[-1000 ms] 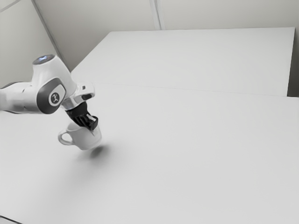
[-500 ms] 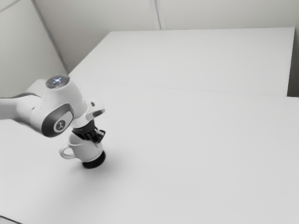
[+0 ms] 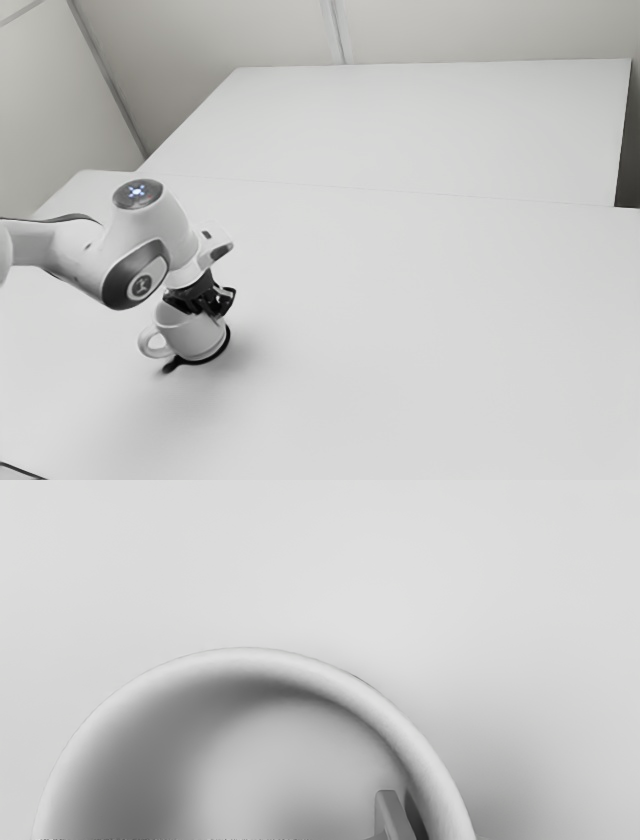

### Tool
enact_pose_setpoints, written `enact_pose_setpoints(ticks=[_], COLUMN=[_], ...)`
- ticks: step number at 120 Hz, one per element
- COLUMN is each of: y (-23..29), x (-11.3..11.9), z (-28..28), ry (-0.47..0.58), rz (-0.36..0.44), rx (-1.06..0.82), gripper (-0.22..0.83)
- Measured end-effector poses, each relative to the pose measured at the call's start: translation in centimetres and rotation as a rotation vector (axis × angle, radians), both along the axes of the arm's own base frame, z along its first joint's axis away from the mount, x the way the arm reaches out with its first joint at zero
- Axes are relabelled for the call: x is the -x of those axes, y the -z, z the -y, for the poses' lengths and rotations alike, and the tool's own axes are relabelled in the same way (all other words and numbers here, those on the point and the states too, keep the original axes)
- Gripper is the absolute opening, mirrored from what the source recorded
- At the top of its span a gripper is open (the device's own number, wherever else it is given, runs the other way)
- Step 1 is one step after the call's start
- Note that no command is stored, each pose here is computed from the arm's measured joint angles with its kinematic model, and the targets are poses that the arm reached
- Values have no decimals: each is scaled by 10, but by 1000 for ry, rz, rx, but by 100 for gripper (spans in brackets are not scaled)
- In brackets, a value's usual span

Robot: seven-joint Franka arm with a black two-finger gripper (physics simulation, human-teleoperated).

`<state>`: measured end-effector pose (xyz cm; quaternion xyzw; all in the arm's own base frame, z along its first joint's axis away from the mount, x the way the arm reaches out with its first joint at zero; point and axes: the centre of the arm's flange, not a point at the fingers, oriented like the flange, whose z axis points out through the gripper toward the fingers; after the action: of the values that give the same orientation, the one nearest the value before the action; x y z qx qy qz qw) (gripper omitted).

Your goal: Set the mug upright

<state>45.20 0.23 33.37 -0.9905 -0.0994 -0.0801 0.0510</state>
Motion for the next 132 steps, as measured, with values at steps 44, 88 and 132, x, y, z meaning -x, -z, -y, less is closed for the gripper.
enact_pose_setpoints(ticks=[44,88,132], y=[-17,-129,-287], x=[-15,-63,-93], z=[-4,-4,-8], ry=[-42,-39,55], rz=[20,109,61], rx=[4,7,6], gripper=[39,58,61])
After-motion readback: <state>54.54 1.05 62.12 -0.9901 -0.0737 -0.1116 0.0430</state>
